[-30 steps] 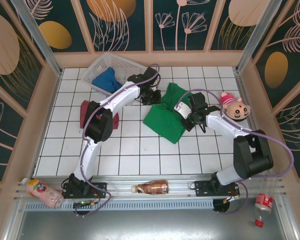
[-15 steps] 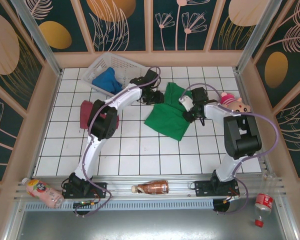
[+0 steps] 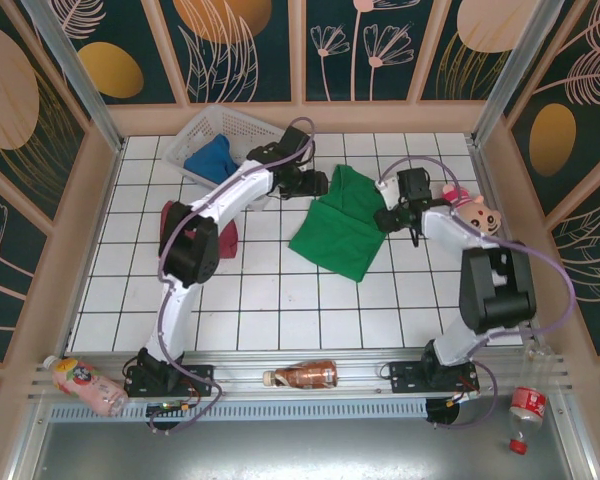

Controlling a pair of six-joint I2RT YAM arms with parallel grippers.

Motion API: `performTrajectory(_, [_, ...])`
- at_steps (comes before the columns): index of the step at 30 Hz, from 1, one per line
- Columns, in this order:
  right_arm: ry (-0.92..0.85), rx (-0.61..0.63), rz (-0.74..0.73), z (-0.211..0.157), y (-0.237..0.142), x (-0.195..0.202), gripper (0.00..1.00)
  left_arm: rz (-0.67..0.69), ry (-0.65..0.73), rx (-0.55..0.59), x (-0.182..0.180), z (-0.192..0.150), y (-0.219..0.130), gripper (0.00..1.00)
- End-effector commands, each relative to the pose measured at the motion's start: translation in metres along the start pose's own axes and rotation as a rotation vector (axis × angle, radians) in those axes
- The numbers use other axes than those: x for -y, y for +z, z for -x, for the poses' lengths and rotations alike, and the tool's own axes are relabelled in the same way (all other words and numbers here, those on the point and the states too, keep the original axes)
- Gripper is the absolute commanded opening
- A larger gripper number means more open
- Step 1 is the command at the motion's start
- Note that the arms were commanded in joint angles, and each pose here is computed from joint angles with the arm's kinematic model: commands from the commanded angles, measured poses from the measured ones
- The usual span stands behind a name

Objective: Fold and stack the tank tops

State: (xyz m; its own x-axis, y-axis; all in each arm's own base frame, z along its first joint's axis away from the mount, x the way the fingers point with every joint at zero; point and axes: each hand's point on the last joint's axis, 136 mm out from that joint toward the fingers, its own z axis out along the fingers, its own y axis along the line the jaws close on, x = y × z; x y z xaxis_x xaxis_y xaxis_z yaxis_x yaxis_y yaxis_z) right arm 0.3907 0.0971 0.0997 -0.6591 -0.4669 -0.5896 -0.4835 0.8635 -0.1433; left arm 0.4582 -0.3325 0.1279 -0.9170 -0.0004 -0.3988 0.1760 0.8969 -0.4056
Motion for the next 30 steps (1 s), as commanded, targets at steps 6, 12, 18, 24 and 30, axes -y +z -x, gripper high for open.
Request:
performTrajectory(6, [-0.273,0.207,0.240,-0.010,-0.060,-0.124,0.61,0.028,-0.089,-0.117,-0.031,-0.081,-0.053,0.69])
performTrajectory(12, [-0.486,0.178,0.237,-0.048,-0.049,-0.168,0.66,-0.002,-0.179,-0.167,-0.046,-0.126,-0.041,0.69])
performTrajectory(18, [-0.584,0.098,0.211,-0.084,-0.036,-0.170,0.66,-0.018,-0.231,-0.156,-0.053,-0.134,-0.015,0.66])
performTrajectory(24, [-0.596,0.119,0.100,-0.077,-0.022,-0.158,0.65,-0.040,-0.233,-0.150,-0.051,-0.129,0.008,0.60])
performTrajectory(30, [-0.621,0.119,0.020,-0.073,-0.011,-0.149,0.63,-0.052,-0.232,-0.194,-0.050,-0.139,0.024,0.54])
